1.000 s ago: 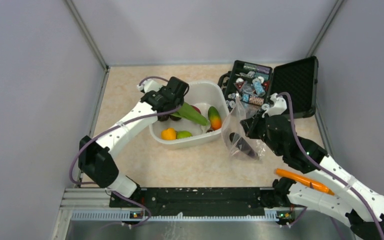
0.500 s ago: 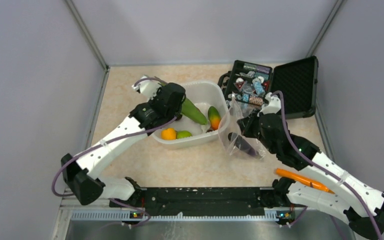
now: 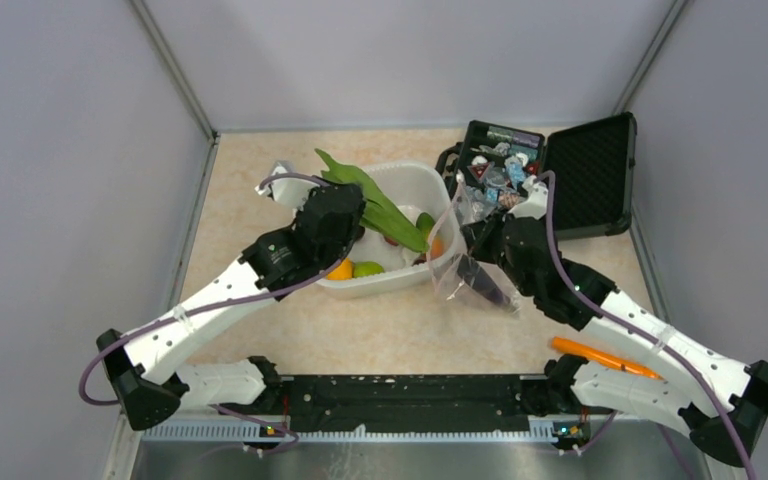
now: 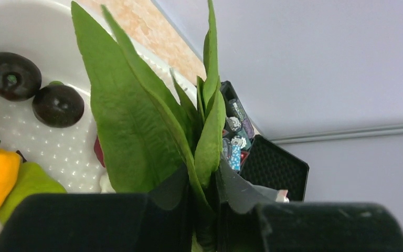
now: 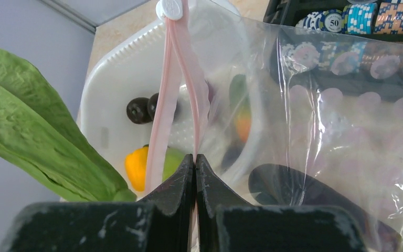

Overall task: Place the food in the zip-top bag and seal the zipper
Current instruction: Pick up the fake vegetable from the bin, then place the fake vegetable in the zipper food storage bag, then adjust the zipper food storage bag at the center of the board.

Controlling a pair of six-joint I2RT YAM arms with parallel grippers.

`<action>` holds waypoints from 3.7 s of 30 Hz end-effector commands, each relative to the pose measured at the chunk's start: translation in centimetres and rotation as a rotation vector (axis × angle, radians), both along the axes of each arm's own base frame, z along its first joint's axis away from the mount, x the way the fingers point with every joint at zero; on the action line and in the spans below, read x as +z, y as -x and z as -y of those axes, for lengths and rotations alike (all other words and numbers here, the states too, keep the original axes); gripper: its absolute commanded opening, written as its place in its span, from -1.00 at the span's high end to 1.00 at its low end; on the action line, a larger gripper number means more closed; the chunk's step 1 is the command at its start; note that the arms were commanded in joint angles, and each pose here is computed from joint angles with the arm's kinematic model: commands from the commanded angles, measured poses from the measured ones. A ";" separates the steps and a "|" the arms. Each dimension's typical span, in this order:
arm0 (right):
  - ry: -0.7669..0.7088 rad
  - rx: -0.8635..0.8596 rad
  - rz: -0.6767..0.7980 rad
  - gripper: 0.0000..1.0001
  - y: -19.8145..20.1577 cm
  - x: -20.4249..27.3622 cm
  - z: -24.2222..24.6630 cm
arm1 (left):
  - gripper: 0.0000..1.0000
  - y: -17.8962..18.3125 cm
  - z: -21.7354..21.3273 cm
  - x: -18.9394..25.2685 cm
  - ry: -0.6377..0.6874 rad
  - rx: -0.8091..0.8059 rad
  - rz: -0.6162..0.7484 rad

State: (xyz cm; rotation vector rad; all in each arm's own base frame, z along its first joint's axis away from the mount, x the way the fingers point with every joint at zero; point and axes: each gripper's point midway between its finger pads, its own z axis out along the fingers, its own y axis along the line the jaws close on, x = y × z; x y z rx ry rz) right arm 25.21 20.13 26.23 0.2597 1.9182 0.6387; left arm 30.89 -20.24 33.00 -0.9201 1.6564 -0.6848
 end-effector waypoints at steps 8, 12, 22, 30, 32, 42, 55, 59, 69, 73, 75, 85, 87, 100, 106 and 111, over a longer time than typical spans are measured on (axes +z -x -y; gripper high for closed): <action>-0.077 0.011 0.043 1.00 -1.5 2.9 -2.0 | 0.80 -0.1 2.4 2.7 -0.004 0.063 0.110; -0.076 0.023 0.039 1.00 -1.4 2.7 -2.2 | 0.79 0.0 1.9 3.8 -0.016 0.101 0.145; -0.128 0.100 0.056 1.00 -0.6 4.5 -3.2 | 0.80 -0.2 4.8 3.1 -0.106 0.103 0.194; -0.257 0.104 0.099 1.00 0.5 7.1 -2.7 | 0.77 1.4 6.9 4.1 -0.250 0.147 0.277; -0.279 0.113 0.111 1.00 0.8 7.9 -2.6 | 0.72 1.5 7.5 3.7 -0.266 0.152 0.288; -0.326 0.084 0.121 1.00 1.0 8.5 -1.9 | 0.22 3.3 10.0 4.7 -0.371 0.110 0.389; -0.287 0.029 0.121 1.00 0.5 7.4 -0.9 | -0.97 5.8 12.5 5.4 -0.569 -0.126 0.543; -0.256 0.024 0.111 1.00 0.5 6.7 -0.6 | -0.97 7.1 13.0 6.1 -0.507 -0.373 0.630; -0.205 0.120 0.217 1.00 1.4 8.1 -0.4 | -0.97 5.0 10.0 4.9 -0.524 -0.616 0.557; -0.200 0.140 0.309 1.00 2.2 9.5 0.5 | -0.98 5.3 11.1 2.3 -0.555 -0.810 0.495; -0.153 0.137 0.324 1.00 2.3 9.5 1.0 | -0.97 6.2 12.2 0.8 -0.549 -0.921 0.455; -0.066 0.131 0.217 1.00 1.4 6.1 0.3 | -0.56 9.8 15.1 -4.8 -0.419 -1.245 0.213; -0.069 0.140 0.217 1.00 1.4 6.0 0.0 | -0.50 9.9 15.4 -5.7 -0.469 -1.296 0.181; -0.053 0.141 0.229 1.00 1.7 6.5 0.6 | 0.40 7.8 14.9 -7.6 -0.609 -1.247 0.116; -0.028 0.134 0.240 1.00 1.8 6.4 1.1 | 1.00 8.1 16.1 -5.0 -0.578 -1.287 0.224; -0.050 0.112 0.491 1.00 3.1 13.0 3.7 | 1.00 8.8 18.3 1.0 -0.525 -1.362 0.423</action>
